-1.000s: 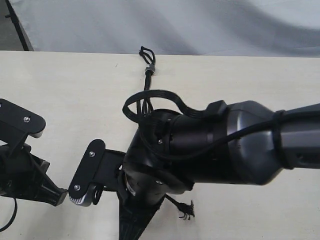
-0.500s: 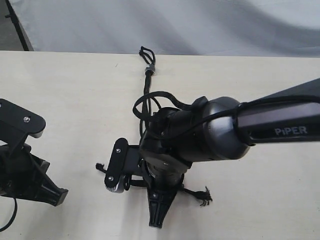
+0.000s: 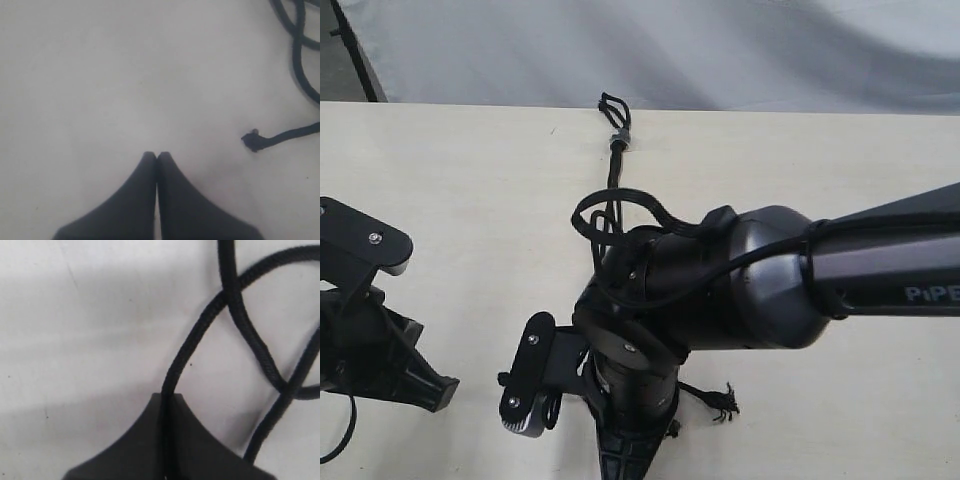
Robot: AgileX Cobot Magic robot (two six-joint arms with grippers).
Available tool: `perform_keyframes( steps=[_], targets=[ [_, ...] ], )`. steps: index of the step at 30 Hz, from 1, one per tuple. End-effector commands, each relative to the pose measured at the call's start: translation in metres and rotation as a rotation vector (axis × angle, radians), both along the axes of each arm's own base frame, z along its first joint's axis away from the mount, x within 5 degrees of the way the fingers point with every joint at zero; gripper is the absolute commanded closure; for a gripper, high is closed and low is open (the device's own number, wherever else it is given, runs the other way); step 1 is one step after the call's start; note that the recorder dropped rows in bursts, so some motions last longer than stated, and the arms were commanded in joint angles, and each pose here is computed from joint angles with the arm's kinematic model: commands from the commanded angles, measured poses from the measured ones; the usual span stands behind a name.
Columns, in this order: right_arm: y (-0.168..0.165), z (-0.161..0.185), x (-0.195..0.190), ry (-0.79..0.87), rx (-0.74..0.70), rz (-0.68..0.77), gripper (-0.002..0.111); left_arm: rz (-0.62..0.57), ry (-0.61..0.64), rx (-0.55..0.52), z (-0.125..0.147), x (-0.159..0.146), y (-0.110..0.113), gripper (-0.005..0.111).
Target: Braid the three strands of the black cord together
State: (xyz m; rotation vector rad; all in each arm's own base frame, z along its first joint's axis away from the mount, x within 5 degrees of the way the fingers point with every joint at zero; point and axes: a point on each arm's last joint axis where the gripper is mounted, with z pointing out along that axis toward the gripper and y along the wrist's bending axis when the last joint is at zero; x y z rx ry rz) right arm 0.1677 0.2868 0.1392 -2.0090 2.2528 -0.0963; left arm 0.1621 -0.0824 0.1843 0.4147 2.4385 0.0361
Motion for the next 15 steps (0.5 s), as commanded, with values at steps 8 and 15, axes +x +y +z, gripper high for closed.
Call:
perform_keyframes(
  steps=[8,15],
  targets=[
    [0.0004,0.0023,0.0018,-0.001,0.037,-0.018,0.109,-0.072,0.054,-0.013,-0.0034,-0.0057,-0.0035,0.107],
    [0.0019,0.0023,-0.0008,-0.001,0.037,-0.010,0.108,-0.072,0.054,-0.013,-0.0034,-0.0057,-0.0035,0.107]
  ],
)
